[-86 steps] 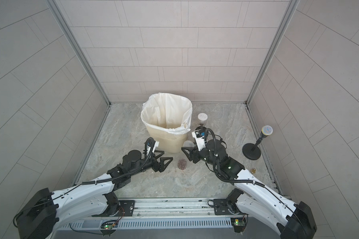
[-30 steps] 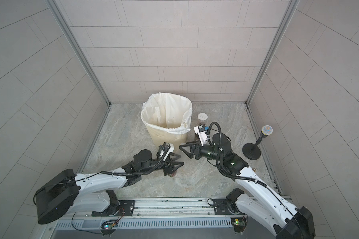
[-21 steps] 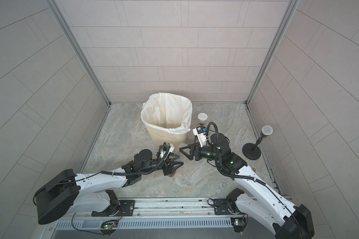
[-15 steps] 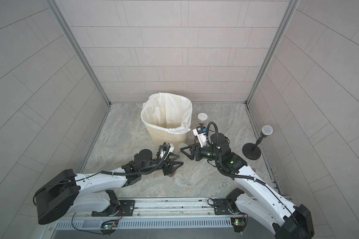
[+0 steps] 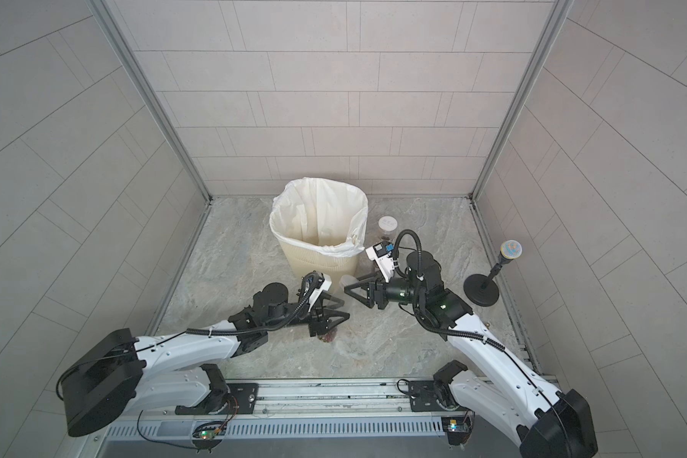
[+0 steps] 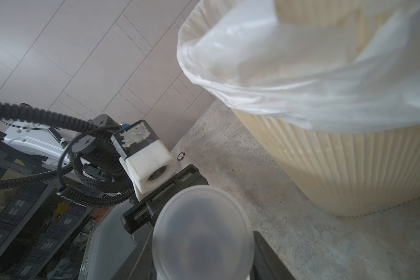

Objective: Empty the moldy dried flower tea in the jars
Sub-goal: Pick up the jar from the center of the board, then unscrew the lid from the jar.

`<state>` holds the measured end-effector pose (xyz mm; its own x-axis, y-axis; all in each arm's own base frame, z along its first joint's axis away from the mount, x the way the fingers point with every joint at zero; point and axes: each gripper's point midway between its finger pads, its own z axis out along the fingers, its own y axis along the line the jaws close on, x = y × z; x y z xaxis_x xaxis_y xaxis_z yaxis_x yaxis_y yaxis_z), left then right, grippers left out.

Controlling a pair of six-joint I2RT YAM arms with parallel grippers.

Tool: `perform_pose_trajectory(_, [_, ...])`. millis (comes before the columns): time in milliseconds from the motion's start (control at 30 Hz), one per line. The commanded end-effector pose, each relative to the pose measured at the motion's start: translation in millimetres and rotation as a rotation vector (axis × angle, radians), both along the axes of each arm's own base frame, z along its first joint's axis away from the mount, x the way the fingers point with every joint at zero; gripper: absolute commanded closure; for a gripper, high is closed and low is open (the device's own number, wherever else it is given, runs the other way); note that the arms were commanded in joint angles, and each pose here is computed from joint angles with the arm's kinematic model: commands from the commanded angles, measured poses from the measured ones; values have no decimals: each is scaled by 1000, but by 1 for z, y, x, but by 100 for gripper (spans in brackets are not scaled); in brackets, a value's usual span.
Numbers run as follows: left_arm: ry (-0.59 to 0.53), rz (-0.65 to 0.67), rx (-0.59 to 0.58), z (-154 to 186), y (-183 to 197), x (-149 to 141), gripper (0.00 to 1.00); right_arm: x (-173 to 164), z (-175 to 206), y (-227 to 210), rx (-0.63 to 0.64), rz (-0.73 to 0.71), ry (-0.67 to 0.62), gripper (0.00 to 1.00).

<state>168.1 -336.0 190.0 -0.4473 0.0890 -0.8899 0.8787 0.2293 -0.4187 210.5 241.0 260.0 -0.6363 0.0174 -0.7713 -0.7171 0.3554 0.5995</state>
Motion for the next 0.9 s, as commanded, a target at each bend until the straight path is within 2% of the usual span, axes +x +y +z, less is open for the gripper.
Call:
perform_pose_trajectory(0, [-16, -112, -150, 53, -4, -13, 51, -22, 23, 8, 83, 152, -155, 48])
perform_pose_trajectory(67, [-13, -106, -150, 53, 0, -9, 52, -20, 24, 7, 81, 143, -156, 45])
perform_pose_trajectory(100, [-14, -95, -145, 52, 1, -7, 52, -19, 22, 6, 74, 134, -151, 40])
perform_pose_trajectory(167, [-39, -67, -116, 47, 5, -2, 52, -14, 19, 2, 37, 93, -136, 19])
perform_pose_trajectory(200, [-55, -54, -91, 44, 6, 0, 52, -12, 19, 0, 20, 74, -135, 13])
perform_pose_trajectory(300, [-135, -6, 18, 32, 13, 7, 53, -4, 22, -10, -27, -21, -110, 3])
perform_pose_trajectory(467, [-245, 47, 163, 18, 23, 16, 53, 8, 32, -18, -38, -133, 24, 0])
perform_pose_trajectory(633, [-372, 37, 312, 3, 27, 13, 53, 5, 22, -21, -137, -138, 146, 4])
perform_pose_trajectory(867, [-497, 59, 375, 5, 30, 13, 53, -12, 1, -22, -246, -65, 243, 8])
